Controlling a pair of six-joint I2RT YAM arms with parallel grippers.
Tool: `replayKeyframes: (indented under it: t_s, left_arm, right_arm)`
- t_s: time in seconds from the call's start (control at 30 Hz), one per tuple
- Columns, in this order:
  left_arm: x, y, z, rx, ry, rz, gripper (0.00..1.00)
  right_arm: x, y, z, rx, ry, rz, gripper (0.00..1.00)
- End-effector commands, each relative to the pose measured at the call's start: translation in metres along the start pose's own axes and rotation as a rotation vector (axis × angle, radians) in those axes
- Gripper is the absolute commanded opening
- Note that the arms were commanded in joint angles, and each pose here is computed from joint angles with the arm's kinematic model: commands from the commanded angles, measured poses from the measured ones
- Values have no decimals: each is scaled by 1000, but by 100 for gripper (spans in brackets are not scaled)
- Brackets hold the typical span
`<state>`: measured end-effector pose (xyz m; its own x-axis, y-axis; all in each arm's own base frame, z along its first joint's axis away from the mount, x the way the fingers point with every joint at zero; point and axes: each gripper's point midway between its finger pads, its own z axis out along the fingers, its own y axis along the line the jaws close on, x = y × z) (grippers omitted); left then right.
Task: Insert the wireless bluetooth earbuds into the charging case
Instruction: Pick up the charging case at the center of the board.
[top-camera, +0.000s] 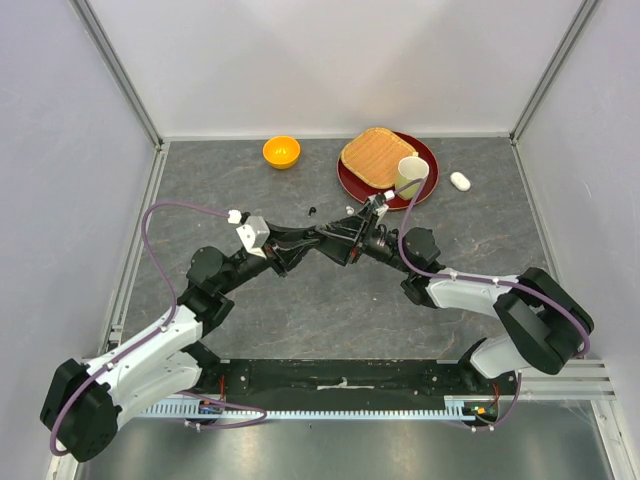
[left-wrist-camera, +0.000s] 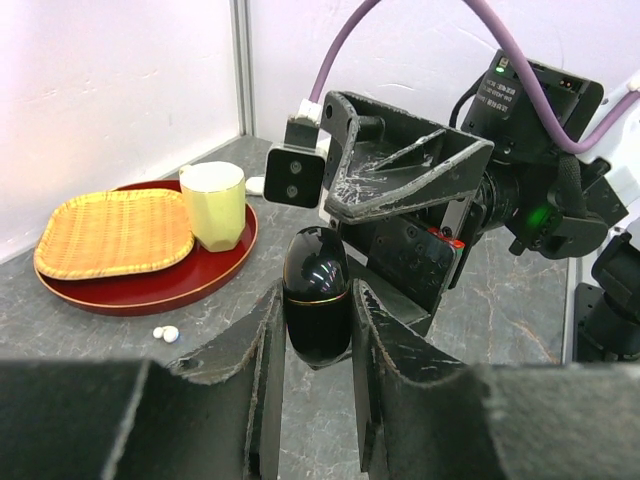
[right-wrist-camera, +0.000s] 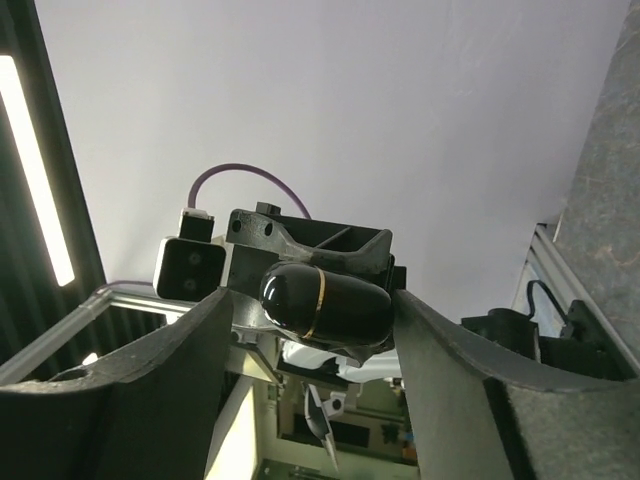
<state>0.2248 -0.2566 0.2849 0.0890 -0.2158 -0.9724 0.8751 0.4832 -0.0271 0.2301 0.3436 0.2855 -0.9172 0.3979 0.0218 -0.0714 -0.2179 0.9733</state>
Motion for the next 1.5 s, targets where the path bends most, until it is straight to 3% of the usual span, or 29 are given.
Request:
replayKeyframes:
  t_s: [0.0, 0.07, 0.3, 0.43, 0.6, 1.03, 1.27, 1.47]
  left_arm:
    - [-18, 0, -1, 3, -63, 84, 2]
    - [-17, 0, -2, 2, -61, 85, 2]
    - [-17, -2, -2, 12, -59, 82, 2]
    - [-16, -3, -2, 18, -57, 82, 2]
    - [-16, -4, -3, 25, -58, 83, 2]
    - [-17, -14, -3, 77, -59, 72, 2]
    - [-16, -14, -2, 78, -56, 63, 2]
    - [-14, -7, 0, 38, -44, 27, 23]
  right_arm:
    - [5, 23, -2, -100, -5, 24, 70]
    - [5, 19, -2, -90, -13, 36, 63]
    - [4, 18, -2, -92, -20, 45, 54]
    - [5, 22, -3, -104, -22, 37, 71]
    - [1, 22, -4, -109, -43, 35, 73]
    - [-1, 18, -6, -103, -57, 66, 57]
    - [2, 22, -9, -120, -48, 67, 36]
    - [5, 31, -10, -149, -29, 53, 28]
